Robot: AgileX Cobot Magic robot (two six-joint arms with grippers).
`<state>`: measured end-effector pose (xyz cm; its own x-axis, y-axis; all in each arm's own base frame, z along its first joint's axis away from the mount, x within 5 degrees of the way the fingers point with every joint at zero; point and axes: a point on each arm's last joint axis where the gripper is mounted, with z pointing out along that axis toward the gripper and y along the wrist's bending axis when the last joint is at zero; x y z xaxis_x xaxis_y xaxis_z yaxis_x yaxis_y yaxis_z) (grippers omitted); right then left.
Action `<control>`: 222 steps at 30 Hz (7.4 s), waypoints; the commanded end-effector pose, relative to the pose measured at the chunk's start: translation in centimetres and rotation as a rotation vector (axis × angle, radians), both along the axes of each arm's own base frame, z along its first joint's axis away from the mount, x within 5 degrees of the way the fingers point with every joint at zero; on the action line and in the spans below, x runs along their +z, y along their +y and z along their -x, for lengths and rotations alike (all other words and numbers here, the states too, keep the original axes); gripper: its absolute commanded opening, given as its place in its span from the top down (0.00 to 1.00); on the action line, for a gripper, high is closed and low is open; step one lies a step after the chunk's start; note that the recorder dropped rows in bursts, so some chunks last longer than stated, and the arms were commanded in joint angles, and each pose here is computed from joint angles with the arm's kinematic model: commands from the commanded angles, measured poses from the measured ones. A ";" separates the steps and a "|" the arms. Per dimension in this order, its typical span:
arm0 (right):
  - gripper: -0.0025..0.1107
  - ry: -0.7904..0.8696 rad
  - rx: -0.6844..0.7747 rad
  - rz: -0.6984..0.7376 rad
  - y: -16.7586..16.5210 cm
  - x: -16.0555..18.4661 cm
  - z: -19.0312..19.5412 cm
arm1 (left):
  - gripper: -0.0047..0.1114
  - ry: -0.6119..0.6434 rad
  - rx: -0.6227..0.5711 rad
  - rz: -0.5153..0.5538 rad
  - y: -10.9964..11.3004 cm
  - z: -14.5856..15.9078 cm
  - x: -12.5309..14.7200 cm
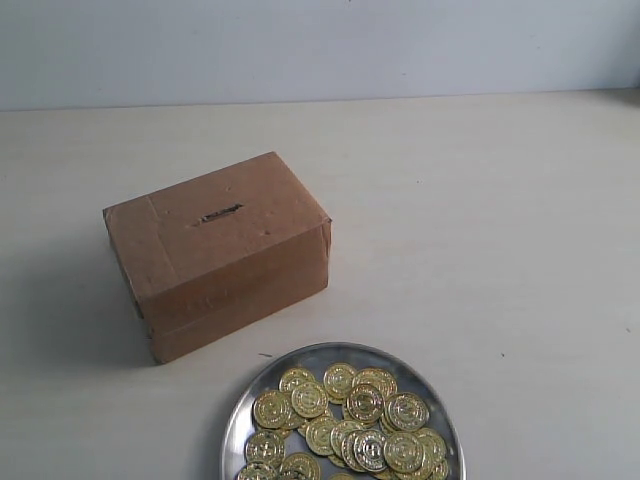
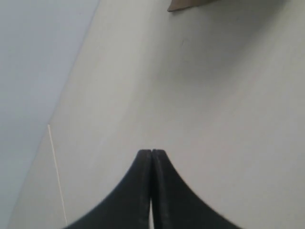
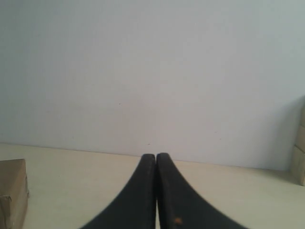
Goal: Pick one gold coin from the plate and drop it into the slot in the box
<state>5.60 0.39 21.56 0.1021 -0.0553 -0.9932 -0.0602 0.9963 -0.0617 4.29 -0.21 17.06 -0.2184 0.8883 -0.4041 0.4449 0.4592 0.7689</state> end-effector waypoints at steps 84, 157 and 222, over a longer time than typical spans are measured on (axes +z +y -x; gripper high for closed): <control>0.98 0.282 -0.138 -0.261 -1.1 -2.7 0.1 | 0.96 -0.249 0.404 0.988 0.1 -1.1 1.3; 0.98 0.350 -0.034 -0.049 -0.2 -3.3 0.2 | 0.96 -0.219 0.416 0.978 0.1 -1.0 1.0; 0.98 0.349 -0.074 -0.062 -0.5 -3.3 0.2 | 0.96 -0.220 0.416 0.978 0.1 -1.0 1.1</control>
<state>5.37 -0.06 18.40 -0.2485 0.0117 -0.9686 0.0044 0.9999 0.0109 5.32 -0.11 18.14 -0.2736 0.0440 -0.9609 0.0131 0.9990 0.0420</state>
